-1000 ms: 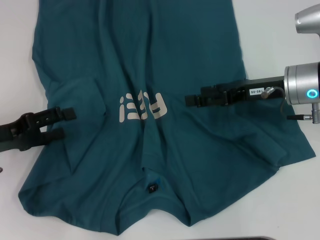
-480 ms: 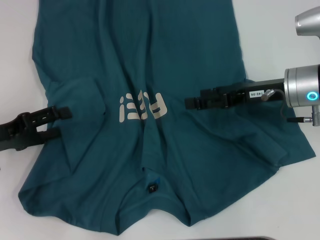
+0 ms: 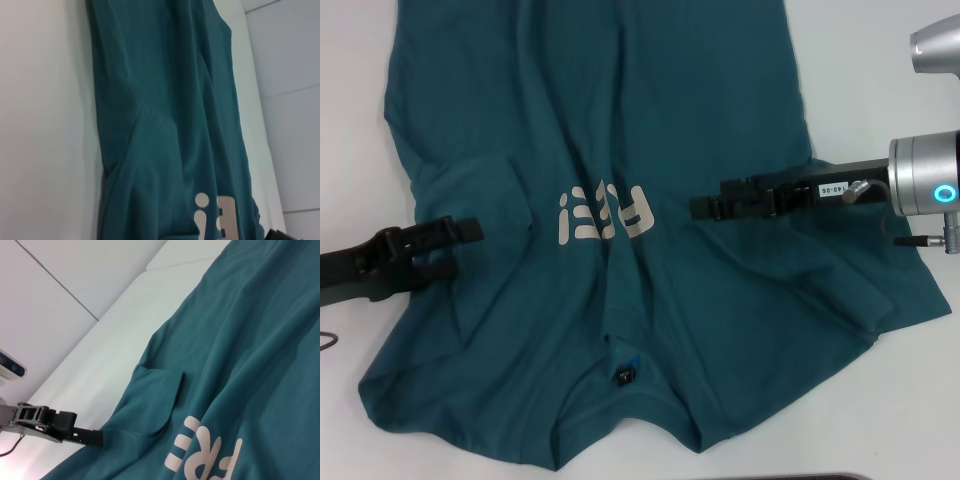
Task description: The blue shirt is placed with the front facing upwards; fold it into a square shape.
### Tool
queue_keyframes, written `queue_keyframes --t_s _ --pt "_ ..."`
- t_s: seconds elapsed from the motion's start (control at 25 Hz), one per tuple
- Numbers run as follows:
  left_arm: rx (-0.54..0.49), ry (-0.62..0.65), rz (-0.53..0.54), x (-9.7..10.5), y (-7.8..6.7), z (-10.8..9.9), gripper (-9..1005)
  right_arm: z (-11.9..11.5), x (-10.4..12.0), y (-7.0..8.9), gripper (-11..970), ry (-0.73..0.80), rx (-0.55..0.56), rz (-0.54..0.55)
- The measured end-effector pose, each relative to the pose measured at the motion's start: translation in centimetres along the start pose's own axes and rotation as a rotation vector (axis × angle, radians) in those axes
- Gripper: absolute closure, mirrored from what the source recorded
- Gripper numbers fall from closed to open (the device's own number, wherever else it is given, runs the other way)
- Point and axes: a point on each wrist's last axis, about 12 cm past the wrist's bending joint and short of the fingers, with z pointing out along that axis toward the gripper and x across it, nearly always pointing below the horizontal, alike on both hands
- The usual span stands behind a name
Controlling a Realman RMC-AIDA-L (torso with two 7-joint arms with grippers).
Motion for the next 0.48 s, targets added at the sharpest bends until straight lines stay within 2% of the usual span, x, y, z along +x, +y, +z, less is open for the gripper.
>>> queue_keyframes --t_s 0.16,0.28,0.36,0.48 --pt "0.031 0.057 0.014 0.2 -0.6 0.6 30 0.0 0.0 0.0 100 0.0 0.0 0.0" --pt "0.095 0.131 0.032 0.6 -1.7 0.9 30 0.0 0.0 0.0 101 0.0 0.0 0.0" --pt "0.134 0.161 0.045 0.8 -2.2 0.6 30 0.0 0.0 0.0 101 0.0 0.0 -0.001" --pt "0.134 0.123 0.033 0.4 -1.9 -0.5 30 0.0 0.0 0.0 101 0.0 0.001 -0.001"
